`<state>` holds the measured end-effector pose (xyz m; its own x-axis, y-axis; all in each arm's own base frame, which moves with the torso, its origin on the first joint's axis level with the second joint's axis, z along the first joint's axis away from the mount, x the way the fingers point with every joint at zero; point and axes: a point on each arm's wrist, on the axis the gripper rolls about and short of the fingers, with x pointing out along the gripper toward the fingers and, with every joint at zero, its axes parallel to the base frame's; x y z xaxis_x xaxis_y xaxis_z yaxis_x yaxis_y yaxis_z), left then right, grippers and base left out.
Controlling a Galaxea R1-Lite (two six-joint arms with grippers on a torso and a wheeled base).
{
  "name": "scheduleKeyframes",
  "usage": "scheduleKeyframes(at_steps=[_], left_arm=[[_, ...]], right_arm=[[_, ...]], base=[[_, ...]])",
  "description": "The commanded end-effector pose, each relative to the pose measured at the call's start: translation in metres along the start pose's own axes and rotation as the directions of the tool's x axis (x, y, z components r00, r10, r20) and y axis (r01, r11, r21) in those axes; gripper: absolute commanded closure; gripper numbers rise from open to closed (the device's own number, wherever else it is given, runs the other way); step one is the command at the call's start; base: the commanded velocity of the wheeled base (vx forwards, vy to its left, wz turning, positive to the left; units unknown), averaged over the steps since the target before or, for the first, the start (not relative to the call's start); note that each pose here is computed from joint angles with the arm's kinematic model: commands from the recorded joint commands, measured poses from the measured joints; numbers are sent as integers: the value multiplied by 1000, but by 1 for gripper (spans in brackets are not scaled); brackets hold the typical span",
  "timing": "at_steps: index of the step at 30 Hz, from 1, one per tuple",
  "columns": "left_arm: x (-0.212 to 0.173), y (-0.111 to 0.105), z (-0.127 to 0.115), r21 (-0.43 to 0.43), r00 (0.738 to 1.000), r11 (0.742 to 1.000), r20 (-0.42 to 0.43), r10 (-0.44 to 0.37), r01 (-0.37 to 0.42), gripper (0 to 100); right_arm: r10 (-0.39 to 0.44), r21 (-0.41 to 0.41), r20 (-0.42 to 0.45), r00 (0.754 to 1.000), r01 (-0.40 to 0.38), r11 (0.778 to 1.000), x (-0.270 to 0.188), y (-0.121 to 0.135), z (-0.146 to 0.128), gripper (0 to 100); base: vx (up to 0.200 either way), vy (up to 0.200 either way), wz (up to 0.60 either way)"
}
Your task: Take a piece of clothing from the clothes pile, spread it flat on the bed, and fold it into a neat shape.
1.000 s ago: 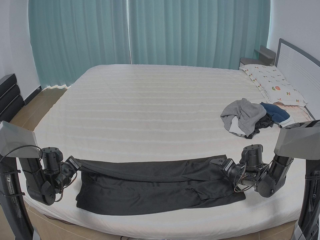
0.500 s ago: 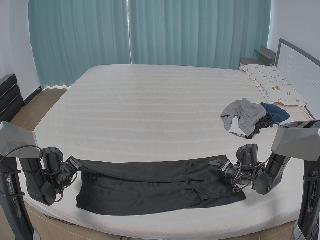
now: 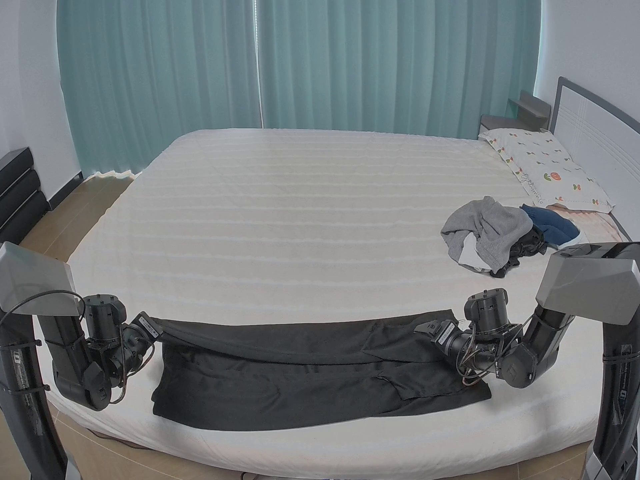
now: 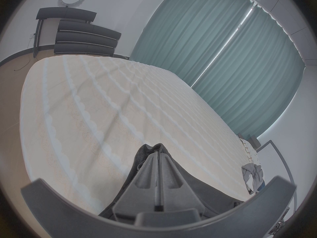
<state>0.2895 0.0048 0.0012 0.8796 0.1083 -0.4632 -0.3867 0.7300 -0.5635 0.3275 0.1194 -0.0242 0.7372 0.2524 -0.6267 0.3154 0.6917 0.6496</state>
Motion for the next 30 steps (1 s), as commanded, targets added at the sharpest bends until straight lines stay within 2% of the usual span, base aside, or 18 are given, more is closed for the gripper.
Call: scheduleKeyframes(at_steps=[1, 3, 4, 15, 24, 27, 29, 30], left_arm=[[0, 0, 0, -1, 1000, 1000, 0, 1, -1, 100], [0, 0, 0, -1, 1000, 1000, 0, 1, -1, 100], [0, 0, 0, -1, 1000, 1000, 0, 1, -1, 100], [1, 0, -1, -2, 1000, 1000, -1, 2, -2, 100], [2, 0, 0, -1, 1000, 1000, 2, -1, 1, 100], [7, -5, 5, -12, 999, 1000, 28, -23, 23, 100], [13, -11, 12, -28, 997, 999, 71, -39, 41, 100], [14, -14, 17, -51, 994, 998, 97, -42, 47, 100]], right_arm=[[-2, -1, -1, 1000, 2, 1000, 2, -1, -1, 0], [-6, -1, -3, 1000, 6, 1000, 3, -2, -1, 0], [-7, -2, -2, 1000, 7, 1000, 3, -2, -1, 100], [-34, 12, -5, 999, 34, 999, 2, 0, 8, 100], [-8, 16, 16, 1000, 8, 1000, 1, 4, 13, 100], [40, 32, 65, 997, -42, 999, 7, 16, 27, 100], [82, 48, 139, 987, -89, 995, 10, 24, 42, 100], [113, 59, 203, 973, -127, 990, 9, 28, 49, 100]], base=[[0, 0, 0], [0, 0, 0], [0, 0, 0], [0, 0, 0], [0, 0, 0], [0, 0, 0], [0, 0, 0], [0, 0, 0]])
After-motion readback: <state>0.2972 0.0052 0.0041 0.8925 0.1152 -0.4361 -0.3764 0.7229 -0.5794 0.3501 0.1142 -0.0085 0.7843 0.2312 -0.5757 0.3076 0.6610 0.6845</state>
